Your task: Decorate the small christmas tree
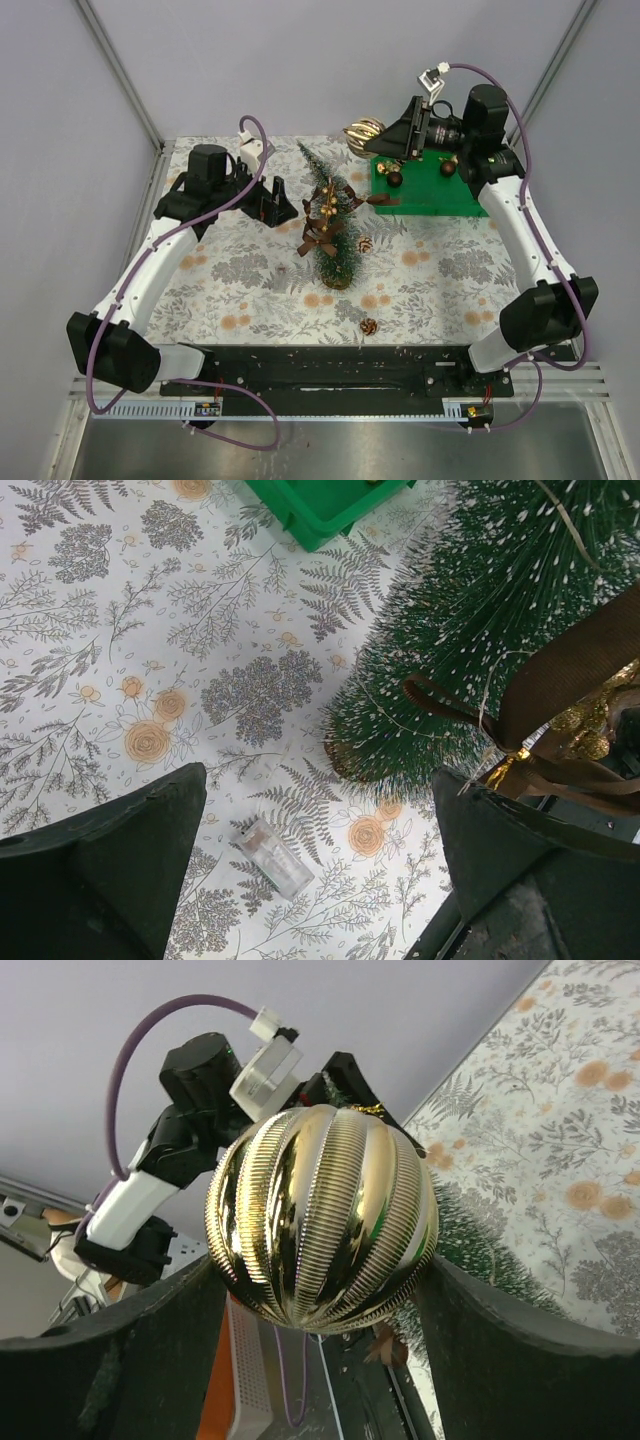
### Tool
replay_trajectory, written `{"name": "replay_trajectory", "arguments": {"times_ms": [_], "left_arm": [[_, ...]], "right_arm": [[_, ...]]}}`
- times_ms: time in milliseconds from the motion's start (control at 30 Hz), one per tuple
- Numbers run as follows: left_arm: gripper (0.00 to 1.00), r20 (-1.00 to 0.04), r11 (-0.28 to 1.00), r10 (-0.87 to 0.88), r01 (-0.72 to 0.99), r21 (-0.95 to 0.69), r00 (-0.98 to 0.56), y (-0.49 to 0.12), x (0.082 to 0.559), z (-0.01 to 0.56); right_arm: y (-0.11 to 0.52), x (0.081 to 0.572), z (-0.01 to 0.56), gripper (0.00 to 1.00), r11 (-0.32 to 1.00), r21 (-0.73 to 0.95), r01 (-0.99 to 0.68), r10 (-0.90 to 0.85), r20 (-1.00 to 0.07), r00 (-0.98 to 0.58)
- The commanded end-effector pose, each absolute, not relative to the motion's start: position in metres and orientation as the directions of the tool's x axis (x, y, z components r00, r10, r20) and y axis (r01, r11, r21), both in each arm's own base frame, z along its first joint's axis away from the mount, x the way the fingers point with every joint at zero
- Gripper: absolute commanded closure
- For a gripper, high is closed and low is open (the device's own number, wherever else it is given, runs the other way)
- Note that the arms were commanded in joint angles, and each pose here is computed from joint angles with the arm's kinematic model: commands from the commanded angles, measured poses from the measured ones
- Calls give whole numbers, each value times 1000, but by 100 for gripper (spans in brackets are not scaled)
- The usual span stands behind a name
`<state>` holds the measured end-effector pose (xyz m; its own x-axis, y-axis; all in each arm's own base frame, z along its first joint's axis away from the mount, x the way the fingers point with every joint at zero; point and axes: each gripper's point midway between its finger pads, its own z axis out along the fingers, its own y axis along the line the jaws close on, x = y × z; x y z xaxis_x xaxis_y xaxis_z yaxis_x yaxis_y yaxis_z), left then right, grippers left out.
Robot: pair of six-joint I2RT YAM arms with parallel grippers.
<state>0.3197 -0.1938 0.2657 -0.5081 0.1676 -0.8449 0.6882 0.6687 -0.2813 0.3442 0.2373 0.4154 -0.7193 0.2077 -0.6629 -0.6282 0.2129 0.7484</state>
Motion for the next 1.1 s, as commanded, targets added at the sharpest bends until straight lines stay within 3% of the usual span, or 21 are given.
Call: {"name": "replay_trajectory", "arguments": {"times_ms": [0, 300, 533, 1067], "left_arm": [[1, -893, 635, 136, 730, -254, -429, -197, 317, 289], [1, -900, 639, 129, 729, -245, -415, -195, 319, 293], [1, -901, 715, 53, 646, -266, -430, -180, 341, 304], [1, -887, 706, 34, 639, -305, -461, -176, 341, 293]], "right_arm": [[249, 306, 454, 32, 160, 640, -752, 127, -768, -627], [280, 313, 444, 33, 301, 567, -767, 12, -806, -591], [293, 343, 424, 35, 541, 384, -748, -82, -861, -501], [306, 347, 435, 36, 546, 313, -777, -92, -899, -427]]}}
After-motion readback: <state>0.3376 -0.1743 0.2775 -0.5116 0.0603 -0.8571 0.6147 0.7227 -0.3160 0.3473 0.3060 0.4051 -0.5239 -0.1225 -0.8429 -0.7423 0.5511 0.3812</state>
